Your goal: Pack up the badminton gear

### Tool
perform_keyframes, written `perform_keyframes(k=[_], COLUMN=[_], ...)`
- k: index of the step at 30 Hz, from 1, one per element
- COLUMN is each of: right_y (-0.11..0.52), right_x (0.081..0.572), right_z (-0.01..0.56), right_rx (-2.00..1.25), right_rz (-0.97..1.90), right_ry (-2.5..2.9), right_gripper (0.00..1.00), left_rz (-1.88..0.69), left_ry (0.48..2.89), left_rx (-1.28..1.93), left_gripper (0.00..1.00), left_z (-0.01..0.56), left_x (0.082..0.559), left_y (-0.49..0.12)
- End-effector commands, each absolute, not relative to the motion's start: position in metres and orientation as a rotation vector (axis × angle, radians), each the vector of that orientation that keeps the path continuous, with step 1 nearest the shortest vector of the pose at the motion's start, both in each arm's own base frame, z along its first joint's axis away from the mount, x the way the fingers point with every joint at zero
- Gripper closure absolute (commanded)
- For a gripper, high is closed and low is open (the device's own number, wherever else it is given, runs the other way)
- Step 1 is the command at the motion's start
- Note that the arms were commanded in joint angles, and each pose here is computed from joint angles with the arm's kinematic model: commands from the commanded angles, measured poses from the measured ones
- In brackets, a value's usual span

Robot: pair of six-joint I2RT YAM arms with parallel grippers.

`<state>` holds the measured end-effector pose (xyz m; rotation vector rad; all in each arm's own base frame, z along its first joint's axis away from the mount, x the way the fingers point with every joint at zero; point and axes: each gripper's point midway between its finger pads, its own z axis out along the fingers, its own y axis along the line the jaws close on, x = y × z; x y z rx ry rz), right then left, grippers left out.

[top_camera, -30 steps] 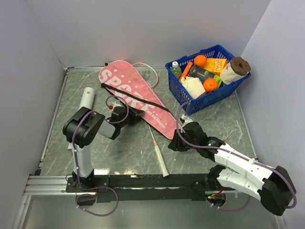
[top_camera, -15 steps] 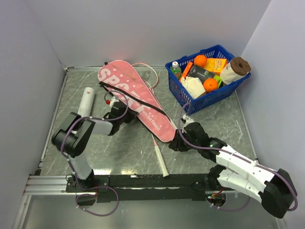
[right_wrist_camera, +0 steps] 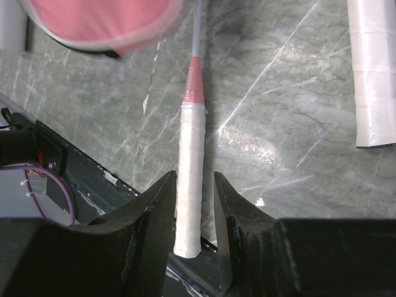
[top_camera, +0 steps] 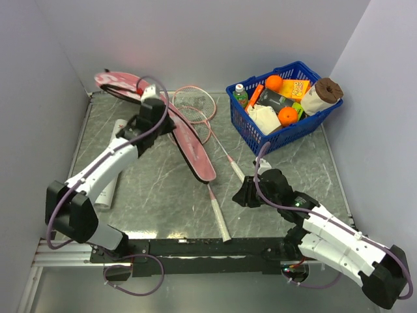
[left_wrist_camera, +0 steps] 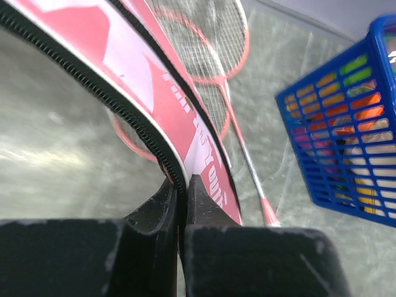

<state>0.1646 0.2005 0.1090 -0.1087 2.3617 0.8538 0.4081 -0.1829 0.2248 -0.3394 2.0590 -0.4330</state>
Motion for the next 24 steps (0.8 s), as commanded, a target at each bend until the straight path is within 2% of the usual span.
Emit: perform_keyframes(k=[1,11,15,20,24], right_y=[0.198,0.203,0.204,0.202,0.201], right_x=[0.162,0.158,0.156,0.154,0.152], right_z=[0.112,0.122,0.123,0.120,0.114], right_rx=[-0.109,-0.110,-0.116,-0.111,-0.106], right_rz=[0.866,0.925,0.932,0.932,0.929], right_ry=[2.352,2.337,2.343,2.347,2.364], right_gripper=[0.62,0.62,0.62,0.62,0.62], left_rz=[-0.084,0.310,0.609,0.768,0.914], left_ry=[2.142,2.356,2.370,2.361,2.344], left_rx=[-0.120,0.370,0.533,0.606,0.752], left_gripper=[0.99,0.99,0.99,0.99,0.99], left_z=[0.260,0.244,0.230,0.207,0.177], left_x=[0.391,0.390,0.394,0.394,0.372], left_y=[-0.138,-0.130,-0.121,-0.127,-0.144])
